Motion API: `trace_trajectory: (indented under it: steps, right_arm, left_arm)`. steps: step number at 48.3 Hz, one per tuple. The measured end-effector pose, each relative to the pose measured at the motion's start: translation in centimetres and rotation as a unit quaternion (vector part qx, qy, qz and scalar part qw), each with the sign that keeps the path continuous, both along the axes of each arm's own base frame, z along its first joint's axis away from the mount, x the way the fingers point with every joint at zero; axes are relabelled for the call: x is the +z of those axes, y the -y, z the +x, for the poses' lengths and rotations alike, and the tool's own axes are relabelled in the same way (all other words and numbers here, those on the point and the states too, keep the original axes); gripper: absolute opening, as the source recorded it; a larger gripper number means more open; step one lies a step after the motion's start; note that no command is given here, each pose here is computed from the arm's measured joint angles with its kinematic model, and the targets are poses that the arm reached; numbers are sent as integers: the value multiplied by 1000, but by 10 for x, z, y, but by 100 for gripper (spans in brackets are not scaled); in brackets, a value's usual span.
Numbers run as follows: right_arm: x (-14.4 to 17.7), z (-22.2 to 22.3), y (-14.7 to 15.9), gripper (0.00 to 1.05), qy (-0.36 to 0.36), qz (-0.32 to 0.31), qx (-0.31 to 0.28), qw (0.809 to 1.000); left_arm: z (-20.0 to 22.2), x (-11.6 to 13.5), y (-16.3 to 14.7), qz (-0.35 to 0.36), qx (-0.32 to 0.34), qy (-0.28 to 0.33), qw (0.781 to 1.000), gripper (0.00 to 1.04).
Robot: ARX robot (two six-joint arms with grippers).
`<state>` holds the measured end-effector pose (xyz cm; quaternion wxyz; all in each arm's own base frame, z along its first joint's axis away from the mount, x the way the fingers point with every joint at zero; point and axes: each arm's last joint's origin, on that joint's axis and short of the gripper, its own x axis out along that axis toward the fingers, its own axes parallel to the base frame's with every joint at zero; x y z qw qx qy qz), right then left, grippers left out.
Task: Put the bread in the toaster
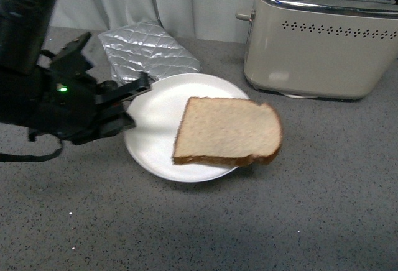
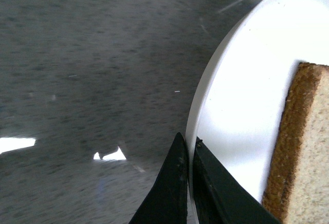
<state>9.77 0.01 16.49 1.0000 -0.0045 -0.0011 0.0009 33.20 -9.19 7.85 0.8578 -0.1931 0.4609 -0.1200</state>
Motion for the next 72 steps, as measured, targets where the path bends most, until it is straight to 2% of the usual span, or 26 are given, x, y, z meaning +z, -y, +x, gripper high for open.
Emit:
trace_trajectory:
  steps: [8,16,22,30,36,41,44,49,55,57,64,72]
  right_arm:
    - [0,0,0,95,0,0,0,1000]
    - [0,0,0,95,0,0,0,1000]
    - [0,0,0,95,0,0,0,1000]
    - [0,0,0,95,0,0,0,1000]
    - [0,0,0,95,0,0,0,1000]
    - [0,0,0,95,0,0,0,1000]
    - [0,0,0,95,0,0,0,1000]
    - [0,0,0,95,0,0,0,1000]
    - [0,0,0,95,0,0,0,1000]
    - [0,0,0,95,0,0,0,1000]
    - [0,0,0,95,0,0,0,1000]
    - [0,0,0,95,0,0,0,1000]
  left_arm:
    - [8,-11,57,-26,-26,-20,999,3]
    - [6,-21,95,-37,-43,-37,998,3]
    - [5,-29,110,-30,-48,-53,997,3]
    - [3,-37,109,-12,-42,-71,997,4]
    - [3,-35,107,-3,-33,-68,997,28]
    - [2,-17,101,-12,-24,-34,999,48]
    - [-1,2,94,-11,-8,0,1000,61]
    - [-8,24,80,-1,21,56,998,75]
    - [-25,51,54,37,76,165,983,97]
    - [-31,56,47,43,91,184,978,100]
    - [-62,72,13,74,153,242,955,98]
    - [-103,80,-17,87,194,265,941,98]
